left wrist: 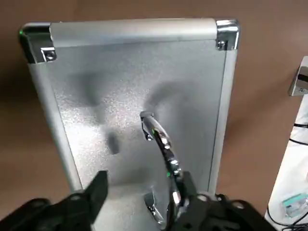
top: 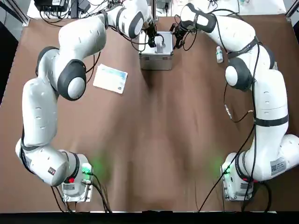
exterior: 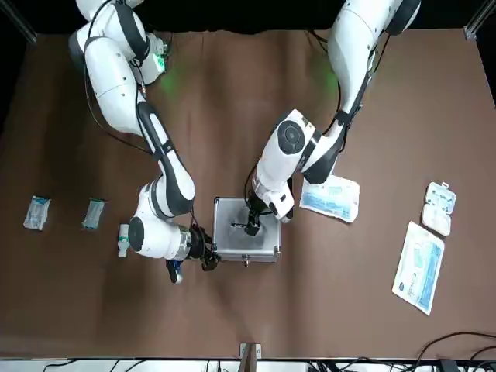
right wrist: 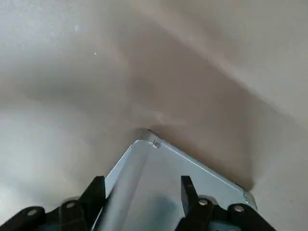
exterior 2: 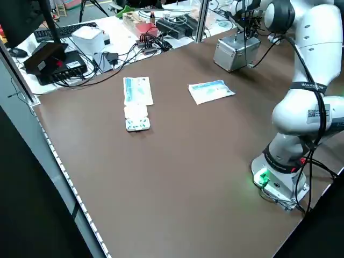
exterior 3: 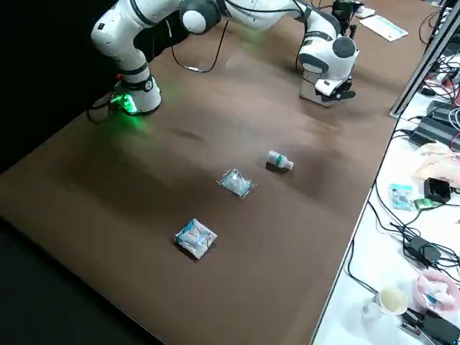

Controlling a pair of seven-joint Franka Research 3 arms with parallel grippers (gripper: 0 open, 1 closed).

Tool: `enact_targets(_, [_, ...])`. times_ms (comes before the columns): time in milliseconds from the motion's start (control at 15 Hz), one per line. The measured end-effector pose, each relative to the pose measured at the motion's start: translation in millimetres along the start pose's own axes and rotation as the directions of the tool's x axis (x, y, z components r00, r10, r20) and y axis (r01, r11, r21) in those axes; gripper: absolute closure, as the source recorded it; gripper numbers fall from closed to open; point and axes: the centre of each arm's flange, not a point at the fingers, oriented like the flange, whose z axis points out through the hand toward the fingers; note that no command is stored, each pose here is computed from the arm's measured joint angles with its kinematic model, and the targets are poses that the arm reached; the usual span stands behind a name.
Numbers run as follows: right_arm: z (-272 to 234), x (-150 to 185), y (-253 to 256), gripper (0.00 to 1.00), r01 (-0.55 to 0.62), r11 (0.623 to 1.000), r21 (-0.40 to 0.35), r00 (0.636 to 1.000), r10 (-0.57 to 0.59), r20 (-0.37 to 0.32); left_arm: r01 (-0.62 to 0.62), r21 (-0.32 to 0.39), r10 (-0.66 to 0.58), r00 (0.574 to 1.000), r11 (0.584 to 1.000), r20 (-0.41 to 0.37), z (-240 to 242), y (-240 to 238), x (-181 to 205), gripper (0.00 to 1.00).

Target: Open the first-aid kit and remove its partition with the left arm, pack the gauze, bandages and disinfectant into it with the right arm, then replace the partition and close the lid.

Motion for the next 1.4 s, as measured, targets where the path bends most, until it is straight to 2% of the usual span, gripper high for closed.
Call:
enact_targets(133, [0.0, 0.0, 0.0, 0.30, 0.000, 1.000, 0.000, 1.000, 0.000, 0.000, -0.001, -0.003, 0.001, 1.000, 1.000, 0.001, -1.3, 1.0, -0.5, 0.48])
enact_targets(200, [0.0, 0.0, 0.0, 0.30, 0.000, 1.000, 0.000, 1.000, 0.000, 0.000, -0.001, -0.004, 0.001, 1.000, 1.000, 0.002, -1.6, 1.2, -0.6, 0.49])
enact_targets(333, [0.0, 0.0, 0.0, 0.30, 0.000, 1.000, 0.000, 1.000, 0.000, 0.000, -0.001, -0.006, 0.001, 1.000, 1.000, 0.003, -2.6, 1.9, -1.0, 0.56])
enact_targets(667, [0.1, -0.1, 0.0, 0.30, 0.001, 1.000, 0.000, 1.000, -0.001, 0.000, -0.002, -0.012, 0.002, 1.000, 1.000, 0.006, -5.4, 3.8, -2.3, 0.60])
enact_targets(800, [0.1, -0.1, 0.0, 0.30, 0.001, 1.000, 0.000, 1.000, -0.001, 0.000, -0.001, -0.015, 0.001, 1.000, 1.000, 0.008, -6.6, 4.7, -2.8, 0.78])
enact_targets(933, [0.3, 0.0, 0.1, 0.30, 0.001, 1.000, -0.001, 1.000, -0.001, 0.000, -0.002, -0.010, 0.002, 1.000, 1.000, 0.005, -7.3, 4.3, -3.4, 0.87])
enact_targets(1400, [0.2, -0.3, 0.0, 0.30, 0.003, 1.000, -0.001, 1.000, -0.003, 0.001, -0.013, 0.005, 0.013, 1.000, 1.000, -0.007, -19.8, 2.6, -9.8, 0.87])
